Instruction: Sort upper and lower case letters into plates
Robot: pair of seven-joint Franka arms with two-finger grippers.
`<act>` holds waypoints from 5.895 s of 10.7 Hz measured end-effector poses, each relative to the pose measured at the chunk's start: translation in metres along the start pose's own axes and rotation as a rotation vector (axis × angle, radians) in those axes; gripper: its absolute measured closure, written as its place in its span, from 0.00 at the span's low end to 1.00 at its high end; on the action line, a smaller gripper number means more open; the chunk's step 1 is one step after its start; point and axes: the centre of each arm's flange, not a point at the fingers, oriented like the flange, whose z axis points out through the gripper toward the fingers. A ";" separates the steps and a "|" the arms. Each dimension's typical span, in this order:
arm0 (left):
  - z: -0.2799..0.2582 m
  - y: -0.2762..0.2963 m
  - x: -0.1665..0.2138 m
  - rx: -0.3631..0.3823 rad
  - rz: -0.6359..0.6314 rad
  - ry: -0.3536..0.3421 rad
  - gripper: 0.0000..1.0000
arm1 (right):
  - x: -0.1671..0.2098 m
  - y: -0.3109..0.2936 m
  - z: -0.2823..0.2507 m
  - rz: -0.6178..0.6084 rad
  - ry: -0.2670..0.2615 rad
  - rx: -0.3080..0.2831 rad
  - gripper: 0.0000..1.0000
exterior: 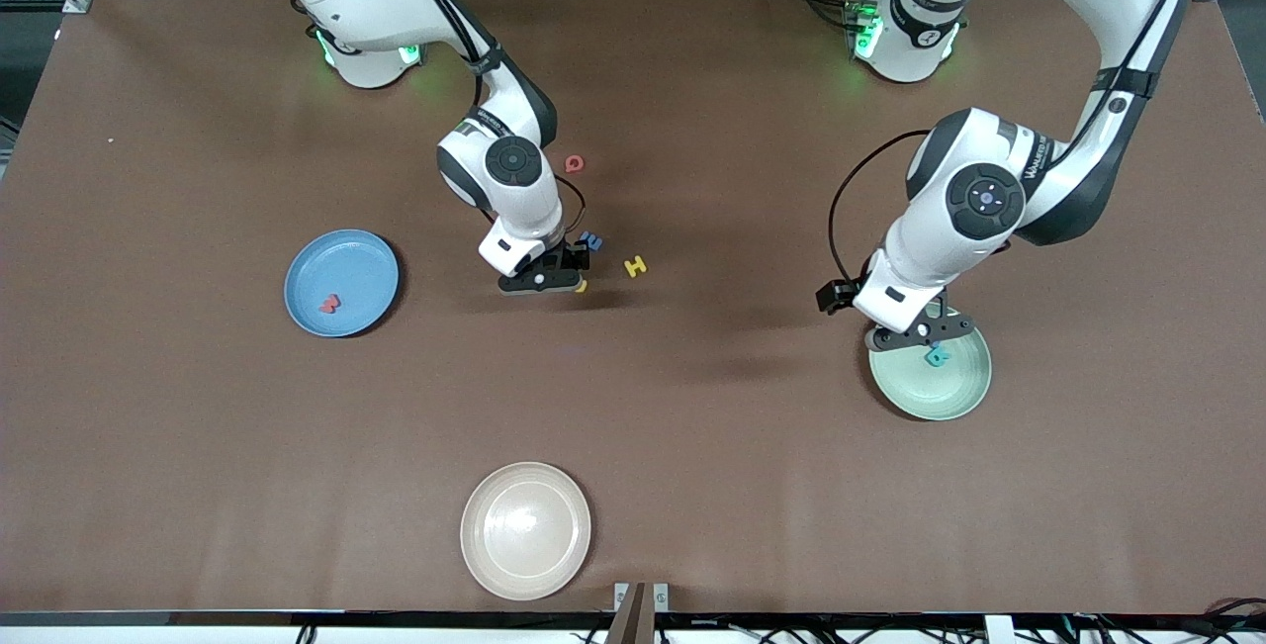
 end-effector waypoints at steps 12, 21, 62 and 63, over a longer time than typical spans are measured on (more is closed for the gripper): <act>-0.023 0.019 -0.012 -0.007 -0.041 0.041 0.00 | -0.003 -0.003 0.000 0.010 -0.016 -0.001 0.23; -0.025 0.012 -0.009 -0.003 -0.055 0.046 0.00 | -0.001 -0.004 -0.002 0.005 -0.006 0.006 0.26; -0.010 0.117 -0.051 -0.141 -0.195 0.054 0.00 | -0.004 -0.015 0.000 -0.013 0.008 0.012 0.30; -0.011 0.117 -0.051 -0.141 -0.197 0.057 0.00 | -0.003 -0.015 0.000 -0.013 0.009 0.013 0.30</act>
